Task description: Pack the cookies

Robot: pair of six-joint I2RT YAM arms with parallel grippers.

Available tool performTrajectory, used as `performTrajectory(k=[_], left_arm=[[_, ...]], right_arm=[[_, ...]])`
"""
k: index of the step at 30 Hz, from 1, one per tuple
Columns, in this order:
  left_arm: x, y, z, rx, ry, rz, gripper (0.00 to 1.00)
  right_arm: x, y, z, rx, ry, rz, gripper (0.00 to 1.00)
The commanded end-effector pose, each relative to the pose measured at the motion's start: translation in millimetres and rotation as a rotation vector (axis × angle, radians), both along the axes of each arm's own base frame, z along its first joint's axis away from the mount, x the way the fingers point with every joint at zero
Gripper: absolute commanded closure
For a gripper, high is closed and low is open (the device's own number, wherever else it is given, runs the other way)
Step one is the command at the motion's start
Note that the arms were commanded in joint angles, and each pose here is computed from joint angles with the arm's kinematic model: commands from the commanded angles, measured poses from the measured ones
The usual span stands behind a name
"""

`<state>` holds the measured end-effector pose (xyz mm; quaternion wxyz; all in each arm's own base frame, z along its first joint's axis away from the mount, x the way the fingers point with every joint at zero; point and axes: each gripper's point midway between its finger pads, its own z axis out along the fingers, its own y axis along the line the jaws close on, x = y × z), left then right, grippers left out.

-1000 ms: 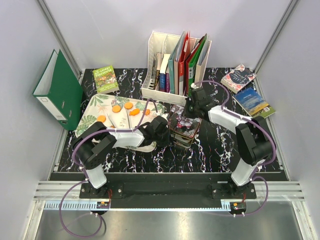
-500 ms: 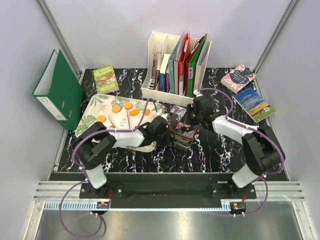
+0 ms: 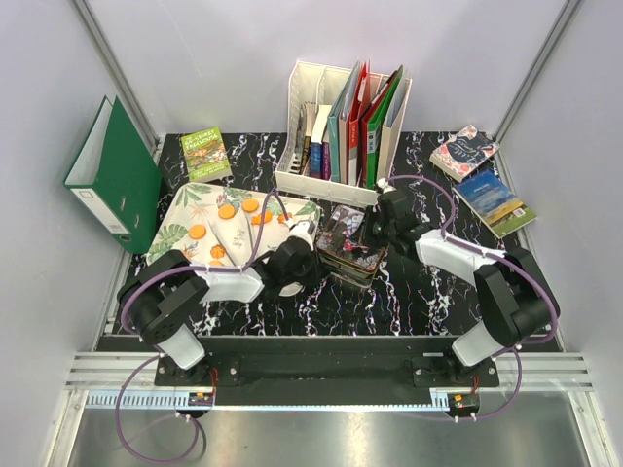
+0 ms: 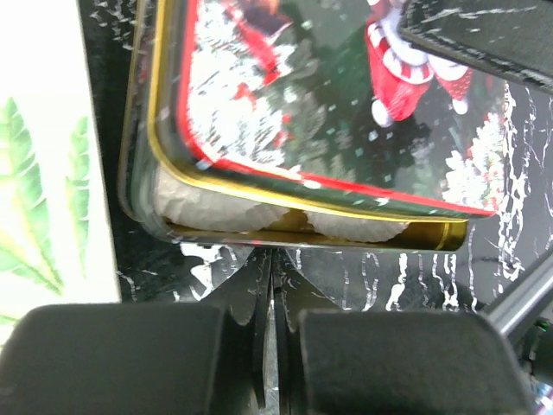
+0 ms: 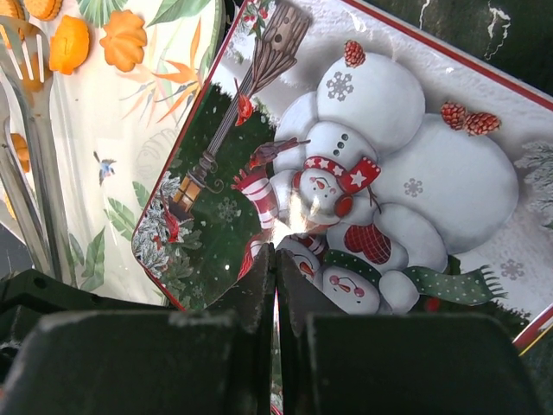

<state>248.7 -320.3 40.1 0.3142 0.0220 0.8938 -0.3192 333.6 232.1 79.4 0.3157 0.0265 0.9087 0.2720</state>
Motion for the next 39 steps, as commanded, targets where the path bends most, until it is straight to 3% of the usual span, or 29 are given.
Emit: performTrajectory(k=[1, 19, 35, 39], left_arm=[[16, -5, 28, -0.106, -0.143, 0.066, 0.96], [25, -19, 24, -0.164, -0.164, 0.087, 0.96], [20, -12, 24, -0.166, -0.162, 0.092, 0.96], [19, -11, 26, -0.17, -0.164, 0.089, 0.96]], right_arm=[[-34, -10, -28, -0.055, 0.12, 0.026, 0.99], [-67, -4, -28, -0.011, 0.146, 0.068, 0.99], [-18, -12, 71, -0.033, -0.104, -0.032, 0.92], [9, -34, 84, -0.048, -0.125, -0.108, 0.91]])
